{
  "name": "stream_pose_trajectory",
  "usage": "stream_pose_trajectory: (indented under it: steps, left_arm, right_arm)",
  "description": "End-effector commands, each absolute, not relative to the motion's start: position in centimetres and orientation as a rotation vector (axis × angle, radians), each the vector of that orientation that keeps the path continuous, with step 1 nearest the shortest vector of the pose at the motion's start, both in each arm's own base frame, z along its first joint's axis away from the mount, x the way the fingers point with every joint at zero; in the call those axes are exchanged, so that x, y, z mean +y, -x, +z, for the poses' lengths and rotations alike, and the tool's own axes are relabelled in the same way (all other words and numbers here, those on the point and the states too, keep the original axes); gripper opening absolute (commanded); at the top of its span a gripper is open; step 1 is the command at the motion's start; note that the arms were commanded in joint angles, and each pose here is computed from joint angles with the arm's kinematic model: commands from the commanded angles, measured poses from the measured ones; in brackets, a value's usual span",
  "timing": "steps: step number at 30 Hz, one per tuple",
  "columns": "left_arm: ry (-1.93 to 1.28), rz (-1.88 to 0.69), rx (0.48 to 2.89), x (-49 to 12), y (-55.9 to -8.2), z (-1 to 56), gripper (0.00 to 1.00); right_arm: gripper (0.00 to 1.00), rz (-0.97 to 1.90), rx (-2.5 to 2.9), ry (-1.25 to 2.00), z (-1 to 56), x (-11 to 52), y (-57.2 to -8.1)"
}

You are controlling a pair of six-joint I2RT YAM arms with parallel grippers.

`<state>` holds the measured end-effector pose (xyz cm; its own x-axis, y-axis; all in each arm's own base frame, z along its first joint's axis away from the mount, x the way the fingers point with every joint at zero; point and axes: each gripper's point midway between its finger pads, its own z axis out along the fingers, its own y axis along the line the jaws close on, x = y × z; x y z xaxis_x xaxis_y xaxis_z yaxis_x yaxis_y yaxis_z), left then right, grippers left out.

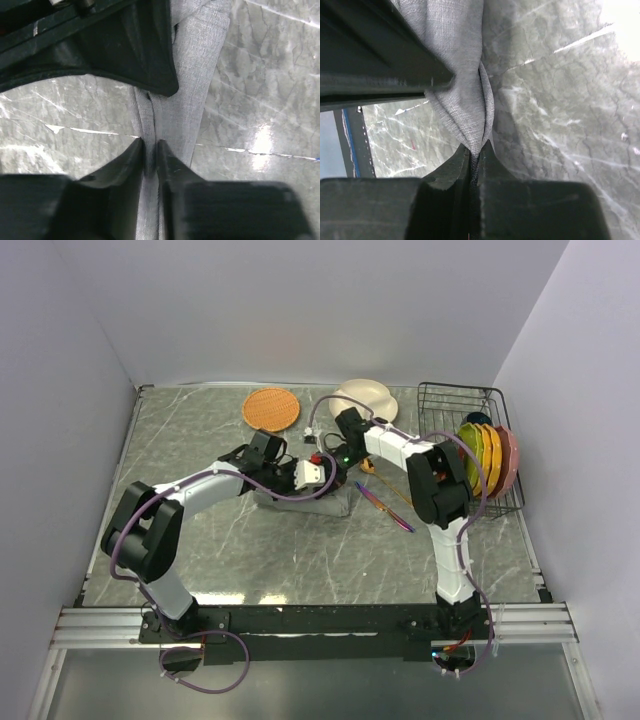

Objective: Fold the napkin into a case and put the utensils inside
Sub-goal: Pick up the smaller rectangle-folded napkin from the center of the board.

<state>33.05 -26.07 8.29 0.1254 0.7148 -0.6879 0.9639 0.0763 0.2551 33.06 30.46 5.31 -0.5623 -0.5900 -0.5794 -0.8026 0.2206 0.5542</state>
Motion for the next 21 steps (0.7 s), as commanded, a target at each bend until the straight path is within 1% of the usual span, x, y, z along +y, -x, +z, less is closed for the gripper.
stream_pose_trajectory:
  steps: [1,2,6,7,9,10,12,13,17,18,19,21]
  left_arm:
    - [-1.559,-0.471,1.573,-26.3,-34.3,14.1,0.44]
    - [-1.535,-0.478,1.588,-26.0,-34.4,14.8,0.48]
    - [-1.391,-0.474,1.646,-23.2,-35.4,18.4,0.57]
    - [-1.339,-0.479,1.659,-22.6,-35.5,19.7,0.57]
    - [-1.260,-0.468,1.722,-20.6,-36.0,20.5,0.58]
    - [-1.206,-0.469,1.742,-19.9,-36.1,21.4,0.58]
    - [-1.115,-0.443,1.800,-17.6,-36.8,21.8,0.58]
    - [-1.050,-0.448,1.834,-16.8,-36.9,22.2,0.58]
    - [-0.844,-0.438,1.938,-13.0,-37.6,22.3,0.59]
    - [-0.786,-0.431,1.970,-11.6,-37.8,21.8,0.59]
    - [-0.734,-0.446,1.996,-11.1,-37.6,21.7,0.59]
    - [-0.656,-0.453,2.040,-9.6,-37.4,21.0,0.59]
  right_arm:
    - [0.00,1.178,2.173,1.300,8.1,30.4,-34.3]
    - [0.00,1.166,2.168,1.301,8.3,30.4,-34.5]
    - [0.00,1.075,2.112,1.309,9.6,30.8,-35.5]
    - [0.00,1.035,2.108,1.317,9.6,31.0,-35.6]
    - [0.00,0.962,2.053,1.349,10.3,31.6,-36.1]
    - [0.00,0.902,2.058,1.360,9.8,31.4,-36.1]
    - [0.00,0.808,1.975,1.398,10.5,32.2,-36.4]
    - [0.00,0.772,1.973,1.408,9.8,32.1,-36.1]
    - [0.00,0.553,1.876,1.424,10.7,32.5,-36.7]
    - [0.00,0.514,1.821,1.428,11.4,33.5,-36.7]
    - [0.00,0.484,1.818,1.449,10.4,33.2,-36.0]
    - [0.00,0.373,1.696,1.468,11.6,34.1,-35.9]
